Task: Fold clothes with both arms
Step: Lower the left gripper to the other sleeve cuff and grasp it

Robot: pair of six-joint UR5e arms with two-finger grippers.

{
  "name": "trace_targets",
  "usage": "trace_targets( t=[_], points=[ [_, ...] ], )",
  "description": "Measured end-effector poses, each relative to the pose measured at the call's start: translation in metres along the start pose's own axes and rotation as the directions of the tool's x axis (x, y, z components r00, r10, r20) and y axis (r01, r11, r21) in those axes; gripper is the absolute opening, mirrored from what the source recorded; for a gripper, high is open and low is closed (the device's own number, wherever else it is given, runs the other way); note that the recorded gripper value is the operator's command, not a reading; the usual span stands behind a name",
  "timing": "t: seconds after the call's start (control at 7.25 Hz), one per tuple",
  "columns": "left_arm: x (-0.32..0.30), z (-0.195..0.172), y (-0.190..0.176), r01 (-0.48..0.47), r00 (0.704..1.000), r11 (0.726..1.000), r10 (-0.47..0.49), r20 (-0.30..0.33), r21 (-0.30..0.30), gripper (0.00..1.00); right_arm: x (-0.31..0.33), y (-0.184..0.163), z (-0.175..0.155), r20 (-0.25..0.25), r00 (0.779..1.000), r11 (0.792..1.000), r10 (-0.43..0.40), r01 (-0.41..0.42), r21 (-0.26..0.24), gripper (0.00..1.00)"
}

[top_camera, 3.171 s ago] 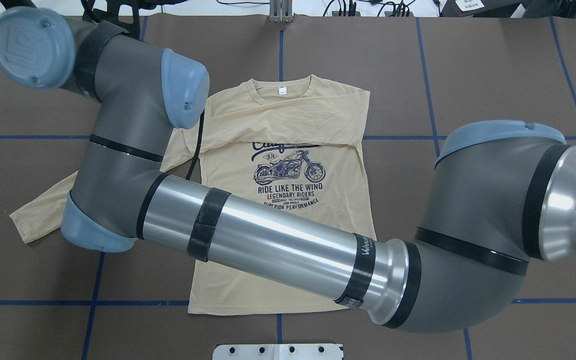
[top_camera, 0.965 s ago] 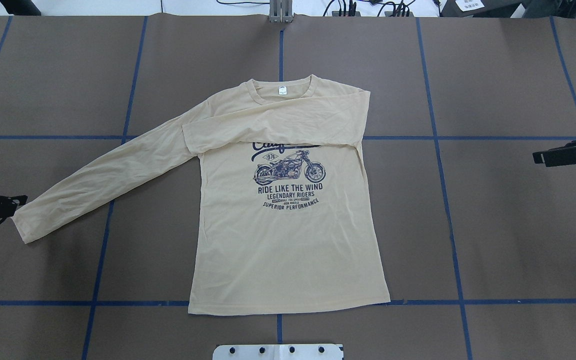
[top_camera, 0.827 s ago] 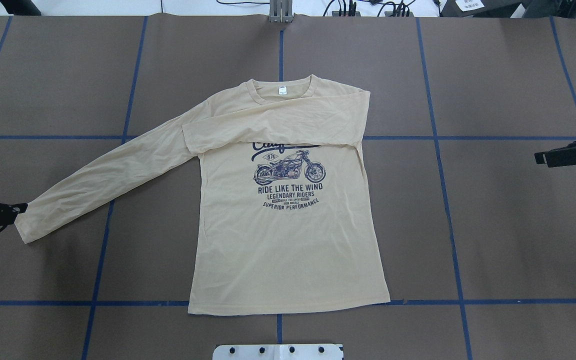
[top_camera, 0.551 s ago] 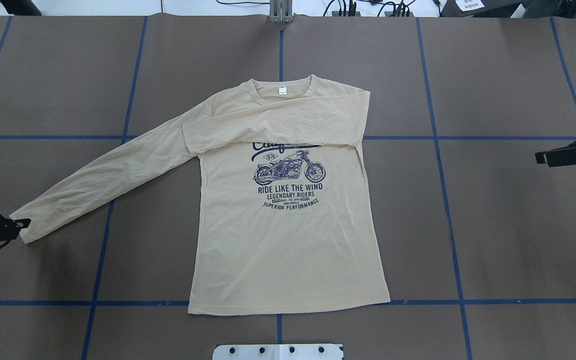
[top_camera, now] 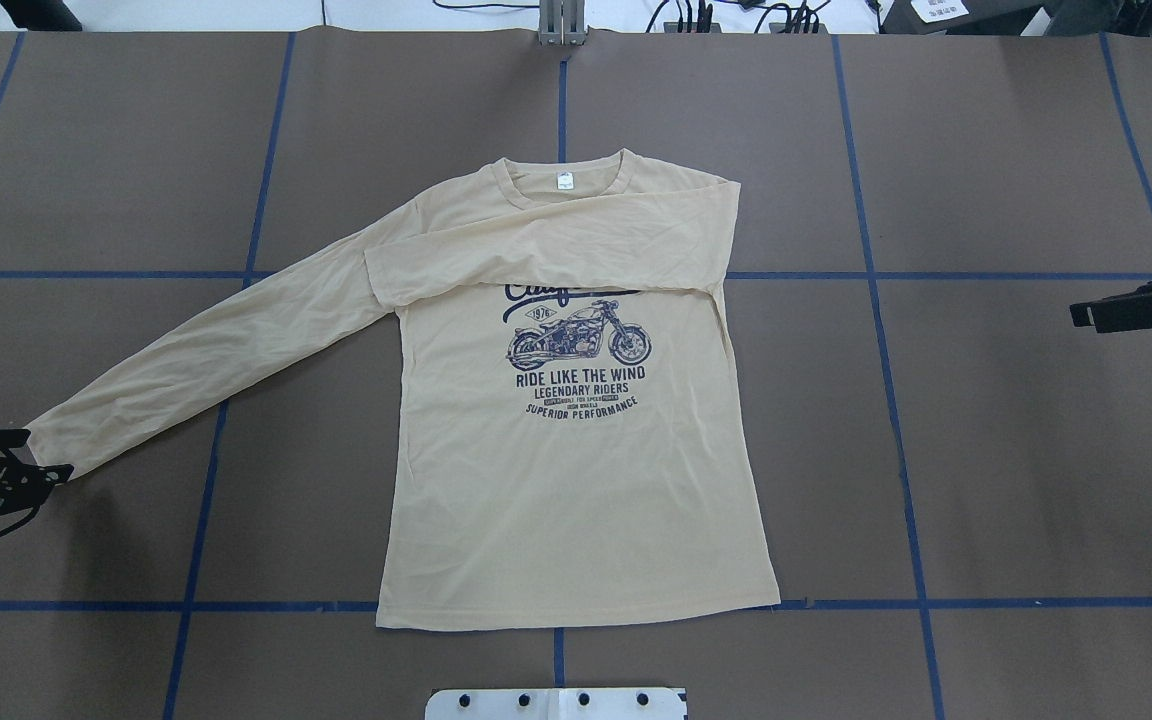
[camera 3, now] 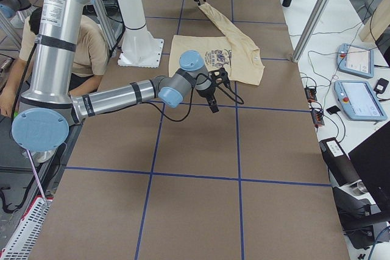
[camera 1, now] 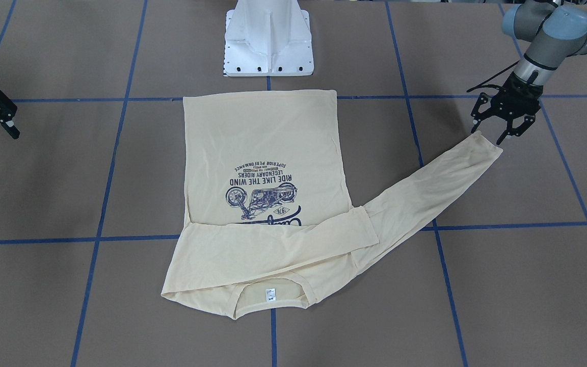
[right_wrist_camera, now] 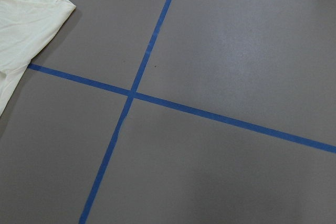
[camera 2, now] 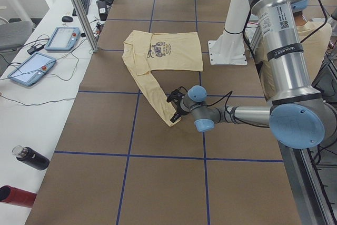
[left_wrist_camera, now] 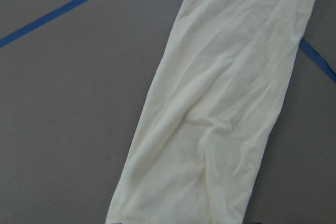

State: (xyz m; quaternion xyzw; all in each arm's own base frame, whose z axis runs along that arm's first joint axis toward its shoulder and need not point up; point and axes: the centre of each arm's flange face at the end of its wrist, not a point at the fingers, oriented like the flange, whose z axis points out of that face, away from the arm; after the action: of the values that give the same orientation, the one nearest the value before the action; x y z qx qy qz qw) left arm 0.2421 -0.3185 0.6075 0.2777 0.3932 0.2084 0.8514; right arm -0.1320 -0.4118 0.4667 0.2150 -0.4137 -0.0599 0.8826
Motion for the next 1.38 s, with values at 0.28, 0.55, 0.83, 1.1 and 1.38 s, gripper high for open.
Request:
trace_targets(
  t=[0.28,0.55,0.83,1.1,1.38],
  points=[
    [0.007,0.004,0.003,-0.010,1.000,1.000,0.010,-0.014,-0.011,0.61,0.000,0.000,0.000,0.001,1.000,1.000,0.002,-0.002,-0.001,1.00],
    [0.013,0.007,0.005,-0.019,0.999,1.000,0.018,-0.026,-0.020,0.30,0.000,0.000,0.001,0.001,1.000,1.000,0.003,-0.003,-0.002,1.00],
    [0.015,0.008,0.005,-0.020,0.999,1.000,0.020,-0.029,-0.022,0.00,0.000,0.000,0.001,-0.001,1.000,1.000,0.005,-0.005,-0.001,1.00],
    [0.014,0.008,0.006,-0.020,0.999,1.000,0.020,-0.026,-0.023,0.00,0.001,0.000,0.001,-0.003,1.000,1.000,0.005,-0.005,0.001,1.00],
    [0.011,0.006,0.000,-0.030,1.000,1.000,0.030,0.006,0.009,0.00,0.000,0.000,0.001,-0.003,1.000,1.000,0.005,-0.005,0.001,1.00]
  ],
)
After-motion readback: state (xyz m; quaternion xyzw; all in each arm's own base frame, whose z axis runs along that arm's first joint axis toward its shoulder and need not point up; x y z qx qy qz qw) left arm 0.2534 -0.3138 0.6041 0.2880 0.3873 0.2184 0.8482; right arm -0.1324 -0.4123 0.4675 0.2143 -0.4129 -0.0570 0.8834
